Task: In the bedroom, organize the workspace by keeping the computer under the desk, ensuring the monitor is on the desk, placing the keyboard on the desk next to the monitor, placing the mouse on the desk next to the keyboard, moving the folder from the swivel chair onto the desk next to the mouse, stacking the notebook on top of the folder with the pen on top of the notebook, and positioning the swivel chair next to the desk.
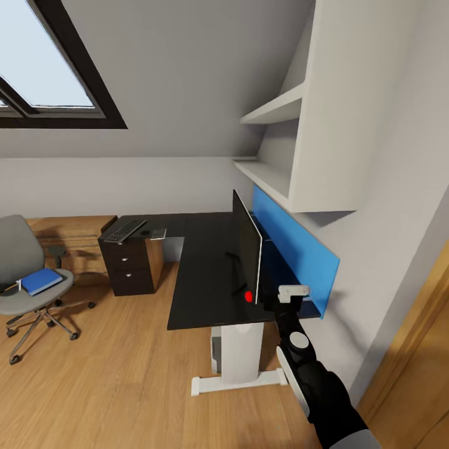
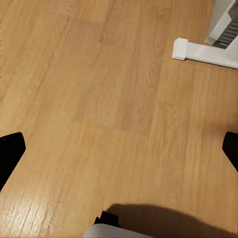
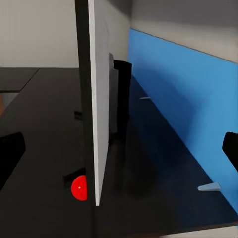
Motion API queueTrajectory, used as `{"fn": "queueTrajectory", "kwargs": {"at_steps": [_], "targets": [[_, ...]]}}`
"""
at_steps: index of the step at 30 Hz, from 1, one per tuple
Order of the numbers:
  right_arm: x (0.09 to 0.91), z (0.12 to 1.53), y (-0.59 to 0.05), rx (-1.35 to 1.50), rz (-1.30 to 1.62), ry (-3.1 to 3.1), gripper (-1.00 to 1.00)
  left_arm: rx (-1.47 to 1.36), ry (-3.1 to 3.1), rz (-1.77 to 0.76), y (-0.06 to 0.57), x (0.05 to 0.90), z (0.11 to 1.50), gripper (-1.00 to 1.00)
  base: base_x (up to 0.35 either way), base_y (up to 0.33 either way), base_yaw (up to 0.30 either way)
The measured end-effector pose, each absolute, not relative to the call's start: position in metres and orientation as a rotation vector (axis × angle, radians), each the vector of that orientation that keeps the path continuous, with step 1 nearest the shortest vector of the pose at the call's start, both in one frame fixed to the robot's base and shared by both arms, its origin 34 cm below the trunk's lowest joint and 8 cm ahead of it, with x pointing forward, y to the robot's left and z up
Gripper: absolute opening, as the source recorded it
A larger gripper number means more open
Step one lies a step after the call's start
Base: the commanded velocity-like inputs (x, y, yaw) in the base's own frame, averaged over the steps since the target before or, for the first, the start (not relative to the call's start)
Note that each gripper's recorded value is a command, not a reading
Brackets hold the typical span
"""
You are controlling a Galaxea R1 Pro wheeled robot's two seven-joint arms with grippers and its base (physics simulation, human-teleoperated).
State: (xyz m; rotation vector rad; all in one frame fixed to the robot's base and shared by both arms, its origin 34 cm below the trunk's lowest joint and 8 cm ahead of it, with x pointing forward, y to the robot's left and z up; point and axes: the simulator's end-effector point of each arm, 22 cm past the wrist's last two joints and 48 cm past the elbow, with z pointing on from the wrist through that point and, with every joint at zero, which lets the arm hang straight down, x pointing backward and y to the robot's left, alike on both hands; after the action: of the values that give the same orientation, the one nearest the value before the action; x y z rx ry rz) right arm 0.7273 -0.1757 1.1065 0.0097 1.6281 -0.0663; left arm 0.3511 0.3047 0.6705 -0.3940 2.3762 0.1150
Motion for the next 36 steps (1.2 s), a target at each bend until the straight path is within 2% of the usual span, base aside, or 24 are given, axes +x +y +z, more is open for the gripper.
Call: {"fn": "queueTrajectory", "kwargs": {"at_steps": [14,24,36], "targets": [[0.718,1.102,-0.159,-0.047,-0.001,1.624,1.0,-0.398,2.372,0.119,0.307,0.351,0.671,1.0,0.008,0.106,0.0],[0.718,1.101,-0.163,-0.063,0.001,1.622,1.0,-0.4,2.357,0.122,0.308,0.354,0.673,1.0,0.124,0.009,0.0],[0.718,1.101,-0.164,-0.061,0.0,1.623,1.0,-0.4,2.357,0.121,0.307,0.354,0.673,1.0,0.02,0.0,0.0]]}}
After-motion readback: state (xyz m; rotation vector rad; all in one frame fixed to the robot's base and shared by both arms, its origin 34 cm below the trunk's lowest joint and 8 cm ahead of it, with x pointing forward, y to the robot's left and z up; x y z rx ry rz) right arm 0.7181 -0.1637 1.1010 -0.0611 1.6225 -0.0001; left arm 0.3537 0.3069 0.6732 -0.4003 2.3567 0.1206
